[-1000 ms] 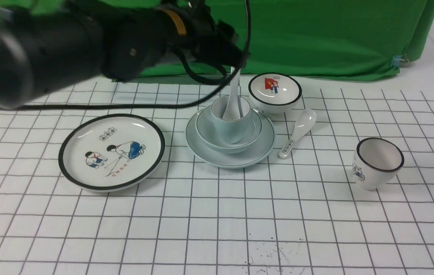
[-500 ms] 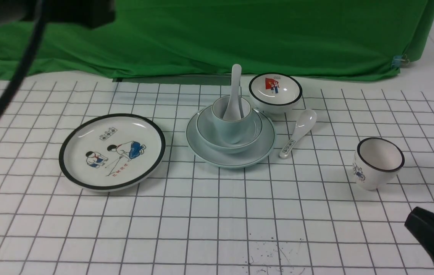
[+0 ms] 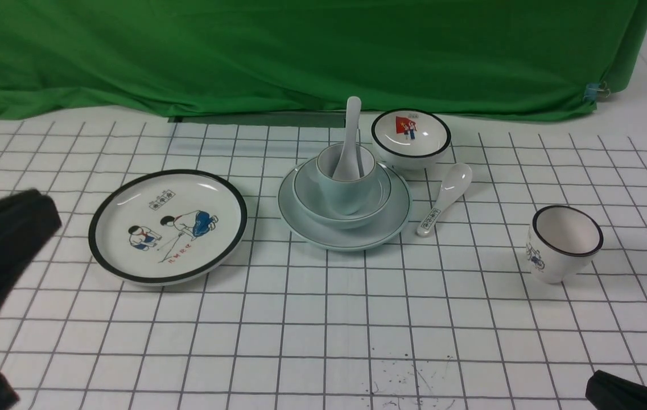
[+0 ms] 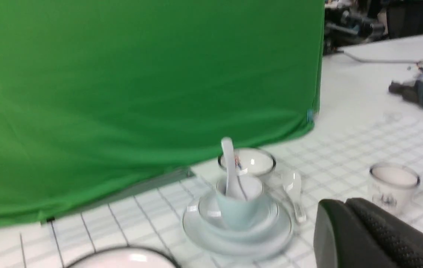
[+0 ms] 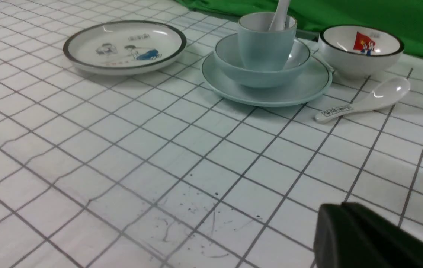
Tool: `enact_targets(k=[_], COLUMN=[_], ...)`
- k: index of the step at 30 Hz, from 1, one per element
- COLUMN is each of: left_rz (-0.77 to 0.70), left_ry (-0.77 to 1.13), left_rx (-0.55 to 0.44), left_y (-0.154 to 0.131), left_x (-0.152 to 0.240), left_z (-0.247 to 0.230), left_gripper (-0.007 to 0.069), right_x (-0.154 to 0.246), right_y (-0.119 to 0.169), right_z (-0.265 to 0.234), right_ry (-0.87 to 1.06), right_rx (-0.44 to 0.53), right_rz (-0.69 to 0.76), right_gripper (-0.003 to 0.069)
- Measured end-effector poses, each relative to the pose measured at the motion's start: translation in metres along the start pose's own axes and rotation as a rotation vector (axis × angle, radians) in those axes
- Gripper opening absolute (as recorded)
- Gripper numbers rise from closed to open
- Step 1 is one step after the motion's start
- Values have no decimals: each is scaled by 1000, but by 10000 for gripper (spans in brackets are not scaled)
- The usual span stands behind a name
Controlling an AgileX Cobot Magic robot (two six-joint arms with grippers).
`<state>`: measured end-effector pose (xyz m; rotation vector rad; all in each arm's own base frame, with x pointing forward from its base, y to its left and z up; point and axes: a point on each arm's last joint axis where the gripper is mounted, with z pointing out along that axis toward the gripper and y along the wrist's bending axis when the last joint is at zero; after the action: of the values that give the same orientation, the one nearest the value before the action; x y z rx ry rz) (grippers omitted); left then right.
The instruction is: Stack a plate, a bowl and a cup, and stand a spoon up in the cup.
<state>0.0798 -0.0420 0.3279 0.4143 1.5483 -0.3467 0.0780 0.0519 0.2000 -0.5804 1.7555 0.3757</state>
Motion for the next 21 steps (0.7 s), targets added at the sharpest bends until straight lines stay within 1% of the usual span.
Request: enact_targets(k=[5,6,9,11,13,14,15,17,18,20,21], left_rz=[-4,14,57,24,-9,-9,-22,-31,-30,-45,-45], left_ry=[99,127,157,161,134,138,106,71,62,36,37], left_rx=[4,2,-16,-41,-85,-85,-134,-195,-202,-269,-274], left_y=[-1,-1,0,2,5,5,7,9,9,11,11], left_x=[34,43,51,59,68,70,79,91,91,110,112], left_z=[5,5,5,1,-9,-9,-19,-28,-29,-35,-35], left_gripper=[-34,-34,-34,-34,-34,-34,-34,-34,-34,-33,-33], right_x=[2,2,2,2,2,2,2,2,2,2,2], right_y=[0,0,0,0,0,0,0,0,0,0,0], right_z=[0,0,0,0,0,0,0,0,0,0,0], right_ry=[9,9,9,10,10,10,10,10,10,9,9], right_rx=[1,1,1,1,1,1,1,1,1,1,1], right_rz=[0,0,0,0,0,0,0,0,0,0,0], right_gripper=[51,57,67,73,80,80,83,87,87,92,92])
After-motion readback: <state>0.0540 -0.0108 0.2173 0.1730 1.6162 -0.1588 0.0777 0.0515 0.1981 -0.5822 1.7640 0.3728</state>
